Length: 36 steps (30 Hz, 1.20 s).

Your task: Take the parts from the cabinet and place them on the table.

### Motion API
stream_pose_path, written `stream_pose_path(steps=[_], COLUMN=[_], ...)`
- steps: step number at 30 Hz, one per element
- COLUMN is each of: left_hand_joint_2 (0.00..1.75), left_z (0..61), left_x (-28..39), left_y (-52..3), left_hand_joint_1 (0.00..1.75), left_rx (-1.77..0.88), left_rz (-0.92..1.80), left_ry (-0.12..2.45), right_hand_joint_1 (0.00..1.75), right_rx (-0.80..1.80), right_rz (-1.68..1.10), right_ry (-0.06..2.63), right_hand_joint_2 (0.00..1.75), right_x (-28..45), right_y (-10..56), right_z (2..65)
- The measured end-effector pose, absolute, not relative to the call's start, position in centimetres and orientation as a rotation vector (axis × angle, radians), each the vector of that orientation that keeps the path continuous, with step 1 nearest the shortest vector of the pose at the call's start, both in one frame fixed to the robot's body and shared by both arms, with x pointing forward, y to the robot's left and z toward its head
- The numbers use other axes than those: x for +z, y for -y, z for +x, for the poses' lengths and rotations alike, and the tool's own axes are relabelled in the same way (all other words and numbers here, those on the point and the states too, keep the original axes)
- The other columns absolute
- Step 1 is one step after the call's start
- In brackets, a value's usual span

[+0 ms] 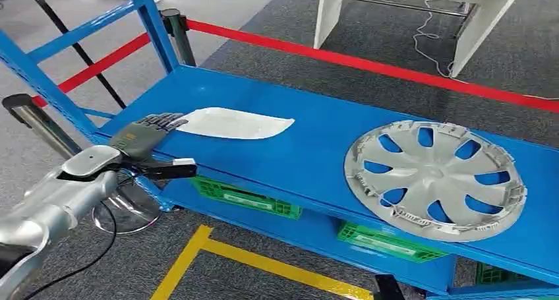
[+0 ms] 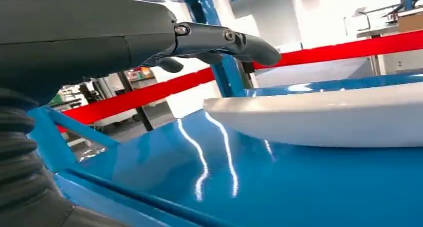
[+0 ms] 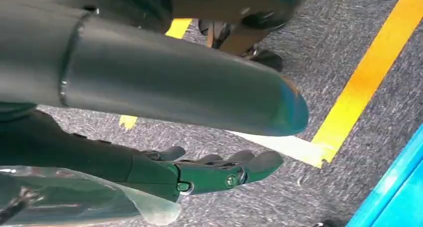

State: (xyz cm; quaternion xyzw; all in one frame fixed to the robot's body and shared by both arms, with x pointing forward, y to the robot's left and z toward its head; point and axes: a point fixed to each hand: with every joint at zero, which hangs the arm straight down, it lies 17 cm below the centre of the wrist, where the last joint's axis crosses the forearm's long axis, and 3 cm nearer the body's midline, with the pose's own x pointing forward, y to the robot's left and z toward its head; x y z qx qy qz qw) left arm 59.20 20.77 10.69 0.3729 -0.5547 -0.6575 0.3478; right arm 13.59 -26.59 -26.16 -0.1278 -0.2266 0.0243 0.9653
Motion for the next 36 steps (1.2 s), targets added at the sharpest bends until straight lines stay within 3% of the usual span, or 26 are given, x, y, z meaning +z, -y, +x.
stream_pose_path(steps=[36], left_hand_joint_2=[0.0], left_z=[59.7], left_x=[10.7], left_y=[-22.6], left_hand_joint_1=[0.0], left_rx=[-1.693], left_rz=[0.947], left_ry=[1.385], right_hand_joint_1=[0.0], right_rx=[0.041], right_rz=[-0.241], right_ry=[0.425], right_hand_joint_2=[0.0], right_x=[-26.4], right_y=[25.4], right_z=[13.0])
